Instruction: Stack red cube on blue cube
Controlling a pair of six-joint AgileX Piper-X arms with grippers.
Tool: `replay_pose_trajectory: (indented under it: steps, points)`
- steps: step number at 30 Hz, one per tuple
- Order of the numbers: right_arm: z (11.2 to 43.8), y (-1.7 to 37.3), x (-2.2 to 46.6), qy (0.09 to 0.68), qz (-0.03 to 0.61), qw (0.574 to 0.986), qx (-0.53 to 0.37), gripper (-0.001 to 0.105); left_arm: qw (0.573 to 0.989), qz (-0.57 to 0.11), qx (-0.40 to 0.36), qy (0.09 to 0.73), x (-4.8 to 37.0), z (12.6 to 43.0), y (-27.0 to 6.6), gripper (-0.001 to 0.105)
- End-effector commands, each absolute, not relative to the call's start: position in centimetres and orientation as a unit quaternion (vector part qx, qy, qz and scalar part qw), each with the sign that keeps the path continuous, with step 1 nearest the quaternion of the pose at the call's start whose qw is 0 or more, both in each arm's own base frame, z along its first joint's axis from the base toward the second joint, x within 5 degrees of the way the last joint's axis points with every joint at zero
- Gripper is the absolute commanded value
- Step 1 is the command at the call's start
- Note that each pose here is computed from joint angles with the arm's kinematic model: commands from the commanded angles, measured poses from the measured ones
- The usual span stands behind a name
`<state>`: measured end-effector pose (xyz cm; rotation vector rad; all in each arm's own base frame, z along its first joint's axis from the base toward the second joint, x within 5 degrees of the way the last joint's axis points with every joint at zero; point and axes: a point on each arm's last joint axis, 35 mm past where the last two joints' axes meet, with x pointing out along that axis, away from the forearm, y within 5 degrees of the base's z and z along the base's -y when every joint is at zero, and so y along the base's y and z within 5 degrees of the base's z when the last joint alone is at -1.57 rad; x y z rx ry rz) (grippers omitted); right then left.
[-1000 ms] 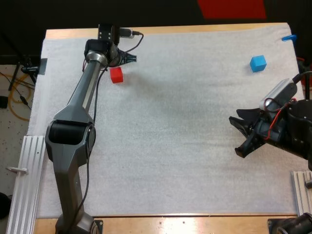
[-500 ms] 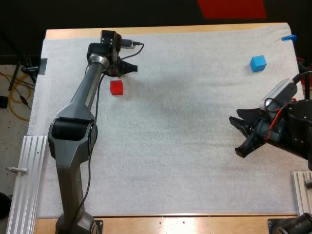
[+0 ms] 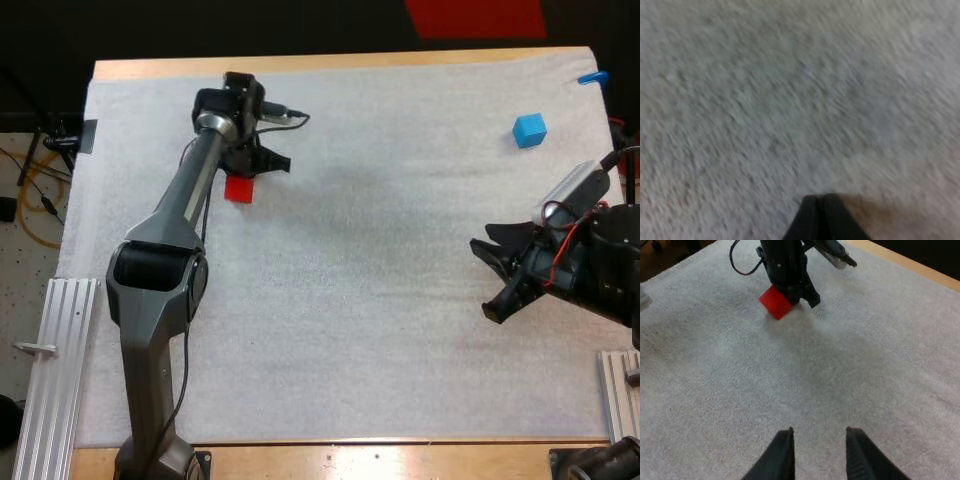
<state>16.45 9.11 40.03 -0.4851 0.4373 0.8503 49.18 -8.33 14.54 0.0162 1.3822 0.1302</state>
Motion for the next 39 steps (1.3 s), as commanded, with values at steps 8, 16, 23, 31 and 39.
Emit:
replay_pose_trajectory:
  steps: [8,16,23,31,39]
  points:
    - [40.4,9.1,16.4,0.199,0.405,0.862,-0.230,0.026,0.769,0.073,0.036,0.634,46.5,17.9,-8.1,0.000]
    - [40.8,9.2,16.6,0.180,0.405,0.867,-0.229,0.026,0.752,0.063,0.045,0.654,43.1,17.6,-7.7,0.000]
    - [40.8,9.2,16.6,0.179,0.404,0.867,-0.229,0.026,0.770,0.060,0.039,0.634,40.5,19.3,-7.2,0.000]
    - [40.8,9.2,16.6,0.179,0.404,0.867,-0.229,0.026,0.830,0.041,0.045,0.554,38.3,26.3,-6.8,0.000]
    - [40.8,9.2,16.6,0.179,0.402,0.868,-0.232,0.042,0.875,0.031,0.037,0.481,33.2,33.9,-5.8,0.000]
